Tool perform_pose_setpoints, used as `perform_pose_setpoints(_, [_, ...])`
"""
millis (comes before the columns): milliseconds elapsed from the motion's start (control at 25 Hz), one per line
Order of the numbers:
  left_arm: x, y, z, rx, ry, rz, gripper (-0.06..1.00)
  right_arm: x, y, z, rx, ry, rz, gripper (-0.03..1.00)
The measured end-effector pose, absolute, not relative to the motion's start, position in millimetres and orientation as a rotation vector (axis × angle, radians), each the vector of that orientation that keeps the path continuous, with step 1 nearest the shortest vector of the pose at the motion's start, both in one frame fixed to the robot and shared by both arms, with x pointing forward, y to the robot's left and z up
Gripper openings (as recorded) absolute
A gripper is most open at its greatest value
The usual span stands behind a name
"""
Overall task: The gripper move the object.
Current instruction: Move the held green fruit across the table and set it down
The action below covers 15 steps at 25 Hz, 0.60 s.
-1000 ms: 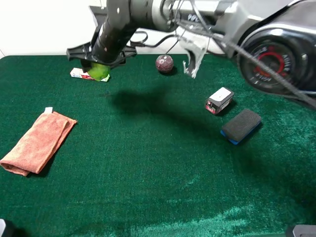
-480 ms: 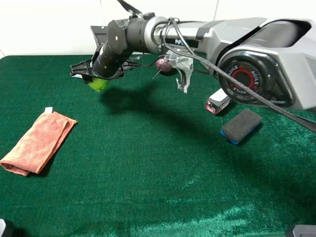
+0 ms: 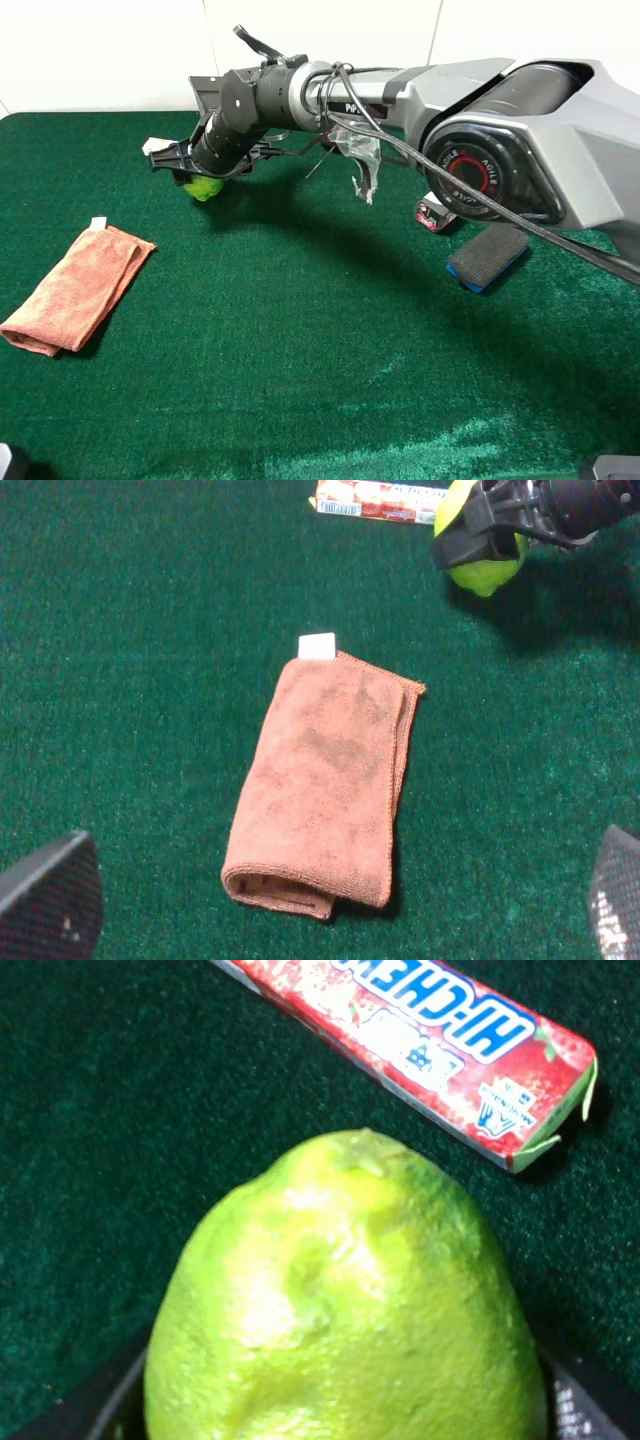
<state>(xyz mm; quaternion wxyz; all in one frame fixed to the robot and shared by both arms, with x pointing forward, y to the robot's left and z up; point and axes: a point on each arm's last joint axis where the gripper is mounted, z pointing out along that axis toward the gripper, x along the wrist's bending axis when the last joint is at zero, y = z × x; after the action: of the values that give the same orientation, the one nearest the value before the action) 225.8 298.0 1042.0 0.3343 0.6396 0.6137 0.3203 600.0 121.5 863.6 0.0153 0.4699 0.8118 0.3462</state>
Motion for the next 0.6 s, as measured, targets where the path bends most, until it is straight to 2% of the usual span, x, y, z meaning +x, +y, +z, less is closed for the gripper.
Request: perform_pose_setpoints(600, [225.8, 298.0, 1042.0, 1.669, 1.602, 0.836, 0.99, 597.8, 120.6, 856.4, 1.491, 2.554, 1.035, 0.48])
